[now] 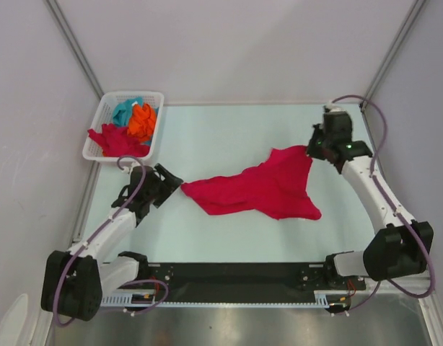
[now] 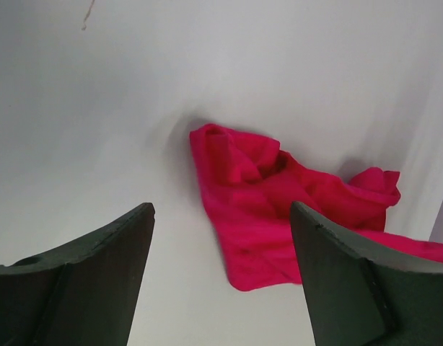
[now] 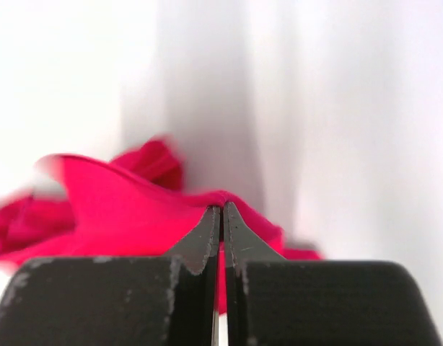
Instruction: Fold and stack the t-shirts
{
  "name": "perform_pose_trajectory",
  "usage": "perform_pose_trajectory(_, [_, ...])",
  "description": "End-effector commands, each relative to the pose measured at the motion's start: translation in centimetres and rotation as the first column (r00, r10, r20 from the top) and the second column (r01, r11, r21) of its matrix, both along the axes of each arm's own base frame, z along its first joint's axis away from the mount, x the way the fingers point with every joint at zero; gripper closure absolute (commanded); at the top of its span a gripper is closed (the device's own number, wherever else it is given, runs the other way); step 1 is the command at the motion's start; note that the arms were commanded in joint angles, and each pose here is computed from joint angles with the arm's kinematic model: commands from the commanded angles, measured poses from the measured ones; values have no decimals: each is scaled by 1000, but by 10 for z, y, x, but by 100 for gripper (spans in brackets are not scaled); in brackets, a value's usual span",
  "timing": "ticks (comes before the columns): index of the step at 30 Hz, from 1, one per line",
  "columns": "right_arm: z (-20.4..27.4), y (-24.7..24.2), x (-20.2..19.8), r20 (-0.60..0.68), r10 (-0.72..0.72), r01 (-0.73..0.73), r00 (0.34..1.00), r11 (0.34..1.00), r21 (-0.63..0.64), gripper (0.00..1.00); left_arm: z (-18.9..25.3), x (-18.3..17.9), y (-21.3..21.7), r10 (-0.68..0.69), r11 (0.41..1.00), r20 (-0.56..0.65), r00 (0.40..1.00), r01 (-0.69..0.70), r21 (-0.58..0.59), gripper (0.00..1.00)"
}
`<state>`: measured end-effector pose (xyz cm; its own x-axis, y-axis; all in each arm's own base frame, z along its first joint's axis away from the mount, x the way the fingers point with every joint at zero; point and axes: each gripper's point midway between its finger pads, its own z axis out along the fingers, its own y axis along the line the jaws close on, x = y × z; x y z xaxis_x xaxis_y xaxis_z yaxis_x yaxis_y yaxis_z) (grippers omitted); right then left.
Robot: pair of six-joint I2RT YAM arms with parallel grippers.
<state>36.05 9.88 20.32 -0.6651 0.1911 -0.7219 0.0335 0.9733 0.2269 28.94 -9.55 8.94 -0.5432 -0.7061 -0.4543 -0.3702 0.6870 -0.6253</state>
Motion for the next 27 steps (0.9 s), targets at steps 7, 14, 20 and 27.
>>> perform_pose_trajectory(7, [32, -157, 34, 74, -358, 354, 931, 933, 62, 100, 1, 33, -35, 9, 1000, 38, 999, -9, 22, 17])
perform_pose_trajectory(14, [0, -192, 34, 18, -418, 417, 908, 907, 54, 100, 6, 43, -62, -45, 999, 38, 998, 45, 4, 18])
perform_pose_trajectory(20, [-25, -244, 33, -13, -549, 549, 836, 836, -20, 100, -8, 7, -99, -105, 994, 5, 994, 105, 11, 21])
perform_pose_trajectory(27, [-26, -260, 31, -13, -572, 572, 820, 820, 8, 100, -30, 0, -104, -111, 993, -47, 993, 113, 43, 24])
